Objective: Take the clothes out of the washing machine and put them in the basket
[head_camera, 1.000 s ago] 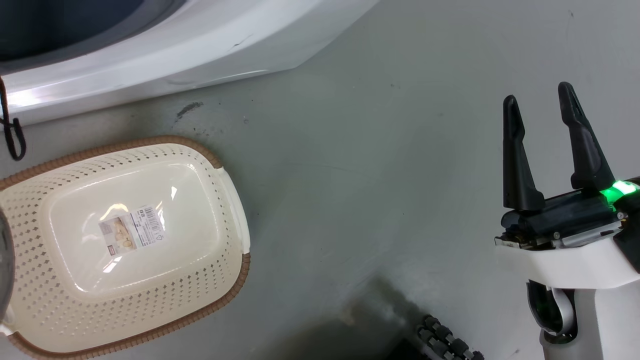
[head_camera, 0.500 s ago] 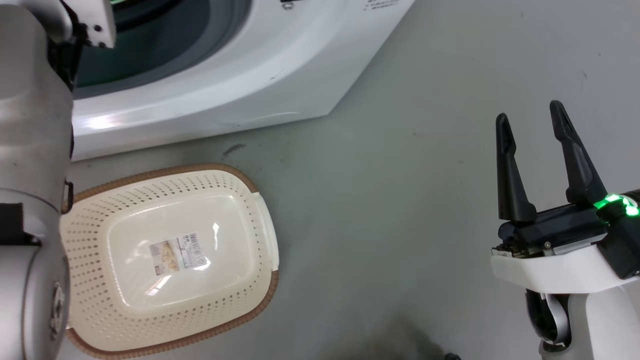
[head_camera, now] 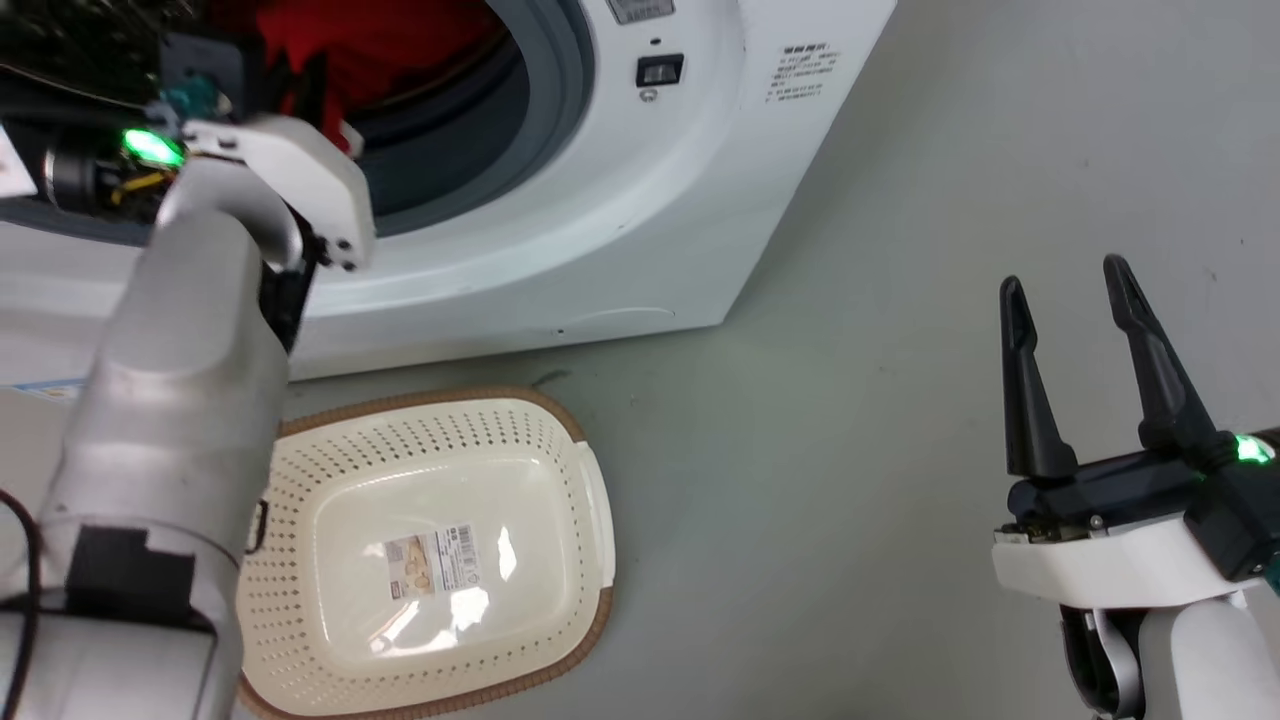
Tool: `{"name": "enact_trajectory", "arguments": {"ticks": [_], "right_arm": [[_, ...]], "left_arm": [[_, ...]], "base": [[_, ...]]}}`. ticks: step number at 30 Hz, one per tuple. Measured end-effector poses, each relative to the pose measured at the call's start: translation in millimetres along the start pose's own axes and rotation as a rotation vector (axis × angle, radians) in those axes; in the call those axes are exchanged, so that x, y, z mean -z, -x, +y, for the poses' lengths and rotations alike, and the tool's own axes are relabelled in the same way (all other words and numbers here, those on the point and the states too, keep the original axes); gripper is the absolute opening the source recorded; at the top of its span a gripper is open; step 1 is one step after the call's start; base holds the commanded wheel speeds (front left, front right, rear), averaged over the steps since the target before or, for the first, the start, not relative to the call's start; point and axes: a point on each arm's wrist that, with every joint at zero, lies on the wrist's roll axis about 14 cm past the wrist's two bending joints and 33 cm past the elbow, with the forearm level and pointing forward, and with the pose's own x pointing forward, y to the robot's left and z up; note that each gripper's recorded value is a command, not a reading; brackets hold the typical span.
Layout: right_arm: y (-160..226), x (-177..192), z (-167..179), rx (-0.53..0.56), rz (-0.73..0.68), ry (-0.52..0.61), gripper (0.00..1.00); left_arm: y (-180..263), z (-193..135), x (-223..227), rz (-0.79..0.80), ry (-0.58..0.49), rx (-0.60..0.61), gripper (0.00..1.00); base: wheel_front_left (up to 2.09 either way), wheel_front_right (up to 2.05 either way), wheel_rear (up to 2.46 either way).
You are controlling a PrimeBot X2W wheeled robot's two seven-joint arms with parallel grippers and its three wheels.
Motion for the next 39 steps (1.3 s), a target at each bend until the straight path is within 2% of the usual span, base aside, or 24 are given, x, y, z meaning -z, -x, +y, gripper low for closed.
{"name": "enact_trajectory", "arguments": {"ticks": [11, 29, 39], "right_arm": [[21.4, -22.7, 14.3, -0.035, -0.039, 0.000, 1.00], [53.3, -56.3, 41.0, -0.108, -0.117, -0.018, 1.00], [57.0, -56.6, 45.1, -0.119, -0.116, -0.028, 1.00]], "left_arm": [[72.0, -12.9, -48.7, -0.203, -0.010, 0.018, 0.00], [197.8, -18.6, -127.0, -0.499, -0.078, -0.026, 0.00], [235.9, -26.8, -144.4, -0.555, -0.104, -0.028, 0.00]], "base": [[0.00, 0.00, 0.00], [0.00, 0.00, 0.00], [0.00, 0.00, 0.00]]}}
